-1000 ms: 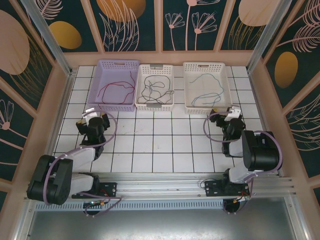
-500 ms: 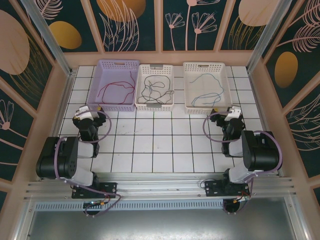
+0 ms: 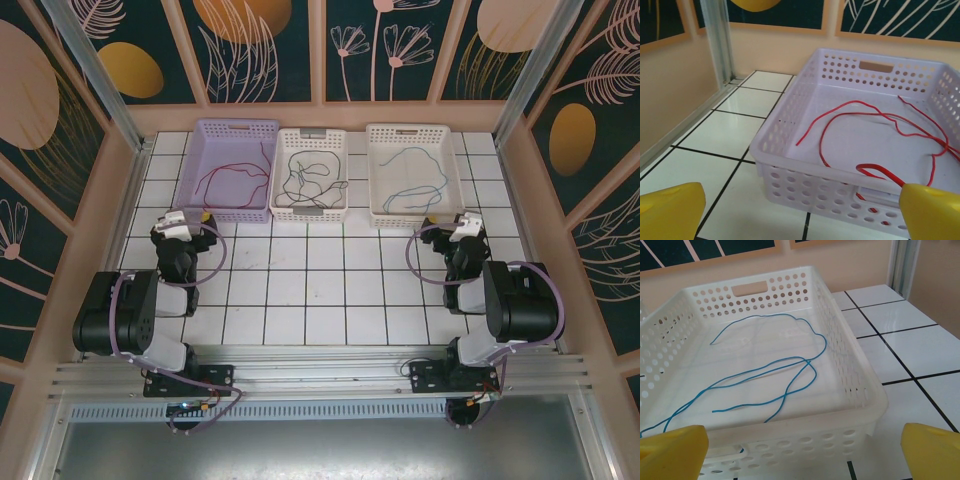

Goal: Untangle the cables

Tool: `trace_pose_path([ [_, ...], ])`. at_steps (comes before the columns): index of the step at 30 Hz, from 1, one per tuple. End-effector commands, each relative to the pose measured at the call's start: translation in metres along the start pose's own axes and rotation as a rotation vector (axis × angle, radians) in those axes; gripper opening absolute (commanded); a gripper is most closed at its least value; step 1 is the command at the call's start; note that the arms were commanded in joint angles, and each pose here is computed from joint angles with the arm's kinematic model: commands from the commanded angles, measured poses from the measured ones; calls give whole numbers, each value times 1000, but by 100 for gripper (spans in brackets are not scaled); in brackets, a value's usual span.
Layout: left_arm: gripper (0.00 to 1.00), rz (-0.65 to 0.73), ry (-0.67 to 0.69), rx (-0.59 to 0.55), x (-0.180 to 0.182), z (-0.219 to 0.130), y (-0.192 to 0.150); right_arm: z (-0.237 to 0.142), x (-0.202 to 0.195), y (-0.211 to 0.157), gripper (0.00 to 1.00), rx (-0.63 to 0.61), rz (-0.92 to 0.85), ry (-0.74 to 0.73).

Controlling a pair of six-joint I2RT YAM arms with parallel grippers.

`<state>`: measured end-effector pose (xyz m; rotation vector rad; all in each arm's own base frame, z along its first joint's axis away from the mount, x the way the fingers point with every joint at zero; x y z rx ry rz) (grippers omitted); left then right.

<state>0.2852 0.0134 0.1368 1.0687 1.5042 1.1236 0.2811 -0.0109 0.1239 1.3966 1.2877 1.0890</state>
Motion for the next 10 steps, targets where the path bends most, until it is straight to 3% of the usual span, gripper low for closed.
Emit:
trace_pose_path([
  [1, 99, 22, -60, -24, -7, 2, 7, 2, 0, 11, 99, -56, -3, -7],
  [10, 99, 17, -67, -25, -7, 2, 7, 3, 0, 11, 99, -55, -3, -8],
])
Point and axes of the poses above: each hand's point on the last joint's axis, 136 mm out from that joint toward the fingers, its own z axis out along the fingers, its own x axis along the line the jaws close on, y = z × x, the point moved 9 cm from there along -z, back along the fingers, and after that the axes turned 6 degrees about -z, right-handed, at the moved point
